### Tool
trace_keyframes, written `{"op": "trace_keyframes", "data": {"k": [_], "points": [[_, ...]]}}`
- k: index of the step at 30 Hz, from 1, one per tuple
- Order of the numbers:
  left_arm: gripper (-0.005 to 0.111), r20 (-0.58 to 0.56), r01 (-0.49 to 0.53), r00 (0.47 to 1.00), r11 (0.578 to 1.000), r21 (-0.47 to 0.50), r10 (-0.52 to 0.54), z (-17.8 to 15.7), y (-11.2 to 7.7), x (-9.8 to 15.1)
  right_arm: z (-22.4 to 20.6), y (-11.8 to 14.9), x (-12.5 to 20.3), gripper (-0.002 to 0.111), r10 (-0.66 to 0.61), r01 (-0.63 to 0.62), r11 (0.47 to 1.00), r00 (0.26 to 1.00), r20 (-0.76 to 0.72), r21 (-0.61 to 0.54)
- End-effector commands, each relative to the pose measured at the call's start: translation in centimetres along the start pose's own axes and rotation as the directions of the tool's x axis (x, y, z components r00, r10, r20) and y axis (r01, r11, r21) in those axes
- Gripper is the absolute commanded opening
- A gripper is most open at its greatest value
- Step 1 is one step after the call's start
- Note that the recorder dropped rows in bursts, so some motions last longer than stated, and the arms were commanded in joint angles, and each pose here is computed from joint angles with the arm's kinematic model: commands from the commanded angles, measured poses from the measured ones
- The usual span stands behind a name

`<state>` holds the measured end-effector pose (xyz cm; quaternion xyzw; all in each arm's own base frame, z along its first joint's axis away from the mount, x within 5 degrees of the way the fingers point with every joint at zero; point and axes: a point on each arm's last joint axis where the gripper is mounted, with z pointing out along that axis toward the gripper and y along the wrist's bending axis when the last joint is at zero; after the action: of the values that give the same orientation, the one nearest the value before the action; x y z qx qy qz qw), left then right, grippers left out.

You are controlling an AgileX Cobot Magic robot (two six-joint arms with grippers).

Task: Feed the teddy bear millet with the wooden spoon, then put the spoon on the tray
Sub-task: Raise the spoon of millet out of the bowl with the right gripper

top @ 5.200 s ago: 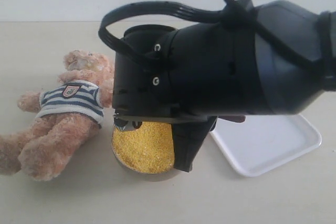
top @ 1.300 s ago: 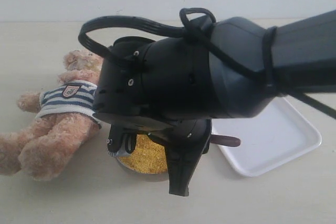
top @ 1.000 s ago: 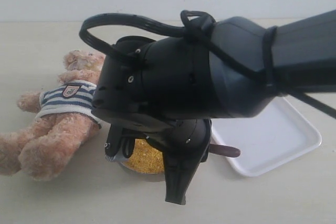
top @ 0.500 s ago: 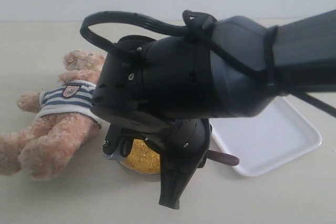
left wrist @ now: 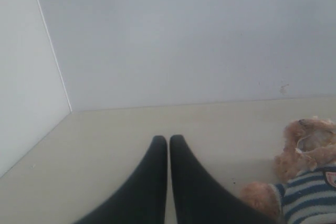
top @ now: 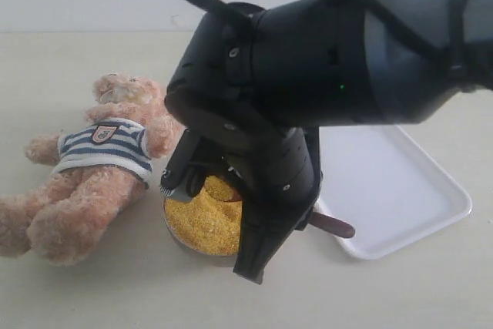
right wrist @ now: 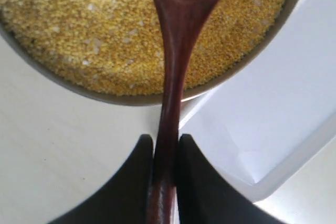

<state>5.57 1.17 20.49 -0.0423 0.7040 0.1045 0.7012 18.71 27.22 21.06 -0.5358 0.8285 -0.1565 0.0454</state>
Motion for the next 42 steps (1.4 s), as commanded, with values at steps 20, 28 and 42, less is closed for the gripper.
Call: {"op": "trace_keyframes", "data": {"k": [20,28,42], "points": [[0.004,0.004,0.006,1.000,1.000,0.008,-0.006,0.0,0.0,-0.1,0.7,-2.9,0.6,0.000,0.073,-0.056,0.959,0.996,0.054,-0.276],[0.004,0.008,0.006,1.000,1.000,0.007,-0.006,0.0,0.0,-0.2,1.0,-4.2,0.9,0.000,0.136,-0.093,0.905,0.988,0.074,-0.416],[0.004,0.003,0.006,1.000,1.000,0.008,-0.006,0.0,0.0,-0.1,-3.2,-5.7,-0.7,0.000,0.143,-0.047,0.893,0.972,0.185,-0.447]]}}
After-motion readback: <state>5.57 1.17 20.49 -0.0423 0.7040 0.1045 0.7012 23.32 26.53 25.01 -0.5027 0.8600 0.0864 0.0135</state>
